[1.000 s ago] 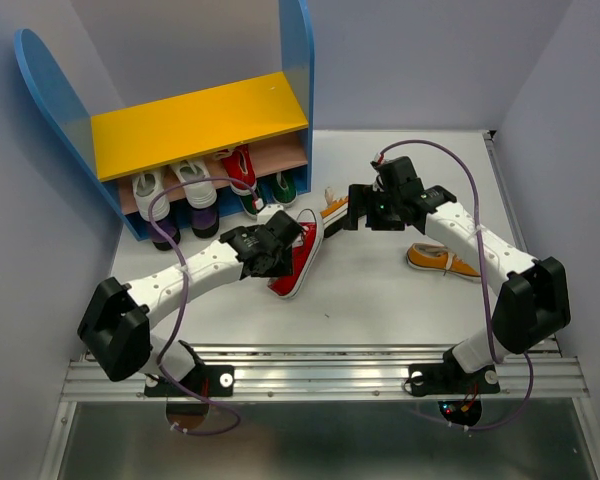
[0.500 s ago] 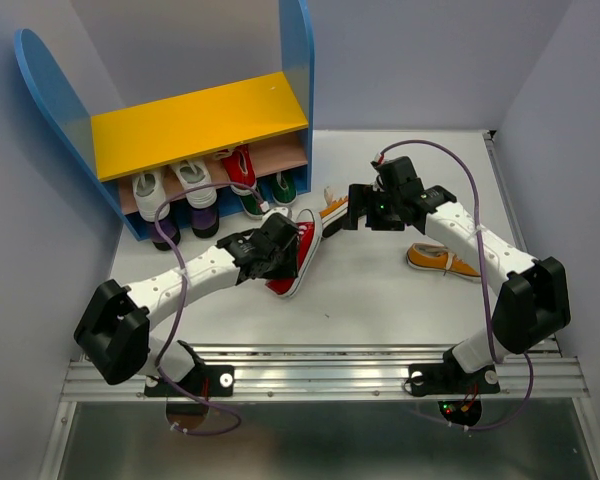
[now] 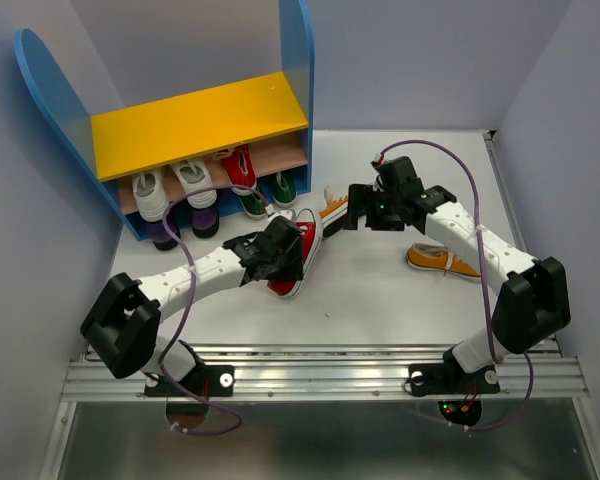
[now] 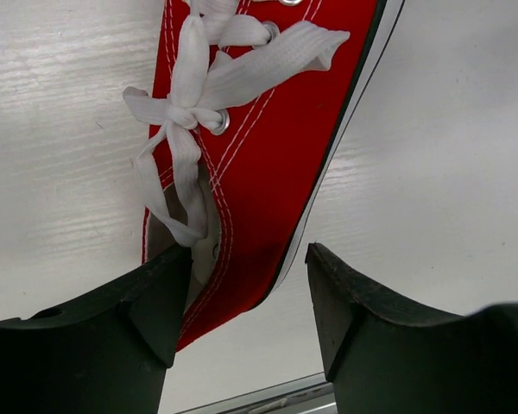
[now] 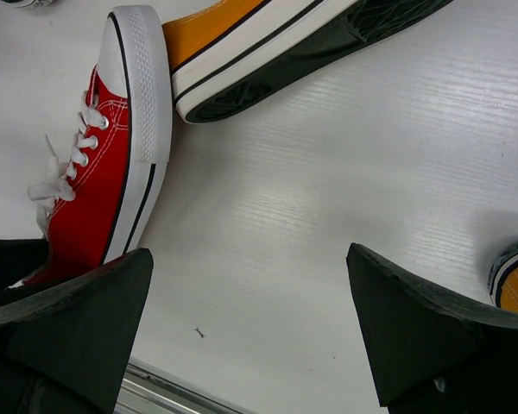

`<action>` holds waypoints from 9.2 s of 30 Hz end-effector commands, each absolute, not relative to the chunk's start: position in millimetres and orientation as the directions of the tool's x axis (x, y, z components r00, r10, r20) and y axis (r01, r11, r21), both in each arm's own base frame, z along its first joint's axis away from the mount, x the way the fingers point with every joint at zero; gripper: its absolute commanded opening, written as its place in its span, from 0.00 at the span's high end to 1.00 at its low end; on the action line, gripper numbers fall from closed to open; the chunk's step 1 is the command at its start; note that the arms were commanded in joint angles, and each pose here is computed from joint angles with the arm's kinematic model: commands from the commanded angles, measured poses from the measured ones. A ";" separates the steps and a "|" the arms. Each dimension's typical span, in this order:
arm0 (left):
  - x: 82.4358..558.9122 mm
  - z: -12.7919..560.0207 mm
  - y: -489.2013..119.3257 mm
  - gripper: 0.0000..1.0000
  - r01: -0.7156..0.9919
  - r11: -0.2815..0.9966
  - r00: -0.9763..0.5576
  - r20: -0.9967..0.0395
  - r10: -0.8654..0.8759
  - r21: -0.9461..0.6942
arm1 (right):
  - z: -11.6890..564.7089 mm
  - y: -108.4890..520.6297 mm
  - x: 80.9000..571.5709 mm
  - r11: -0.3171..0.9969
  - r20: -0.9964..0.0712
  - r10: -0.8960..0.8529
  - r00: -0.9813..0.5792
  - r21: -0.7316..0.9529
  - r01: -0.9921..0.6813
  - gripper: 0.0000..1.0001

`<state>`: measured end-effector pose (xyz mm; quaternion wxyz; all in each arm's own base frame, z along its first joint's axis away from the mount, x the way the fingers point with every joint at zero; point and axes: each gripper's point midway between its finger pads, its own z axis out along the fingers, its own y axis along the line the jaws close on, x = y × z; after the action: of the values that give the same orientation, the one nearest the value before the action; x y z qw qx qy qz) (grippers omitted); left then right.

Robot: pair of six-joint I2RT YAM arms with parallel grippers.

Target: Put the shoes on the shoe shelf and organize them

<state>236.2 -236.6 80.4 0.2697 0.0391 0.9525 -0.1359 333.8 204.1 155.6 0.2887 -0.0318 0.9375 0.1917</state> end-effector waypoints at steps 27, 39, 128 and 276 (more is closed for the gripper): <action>273.7 223.5 -255.7 1.00 0.136 0.949 -0.708 -0.698 -0.109 -0.285 | 180.5 191.3 347.6 0.941 -0.625 0.124 -0.771 0.320 -0.108 0.00; 289.0 248.0 -267.6 1.00 0.096 0.941 -0.689 -0.704 -0.173 -0.325 | 185.4 184.5 346.1 0.947 -0.640 0.145 -0.755 0.312 -0.082 0.00; 504.1 270.0 -253.5 0.53 0.084 0.982 -0.524 -0.846 -0.100 -0.168 | 192.3 181.2 331.1 0.939 -0.623 0.172 -0.763 0.338 -0.065 0.00; 367.6 244.6 -293.1 0.34 0.296 0.951 -0.587 -0.804 0.101 -0.096 | 148.8 263.5 248.3 0.804 -0.653 0.007 -0.757 0.454 -0.384 0.99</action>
<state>362.7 -307.6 229.0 0.4265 0.1264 0.8875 -0.1206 257.7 207.4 105.1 0.2991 -0.0336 0.9302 0.2102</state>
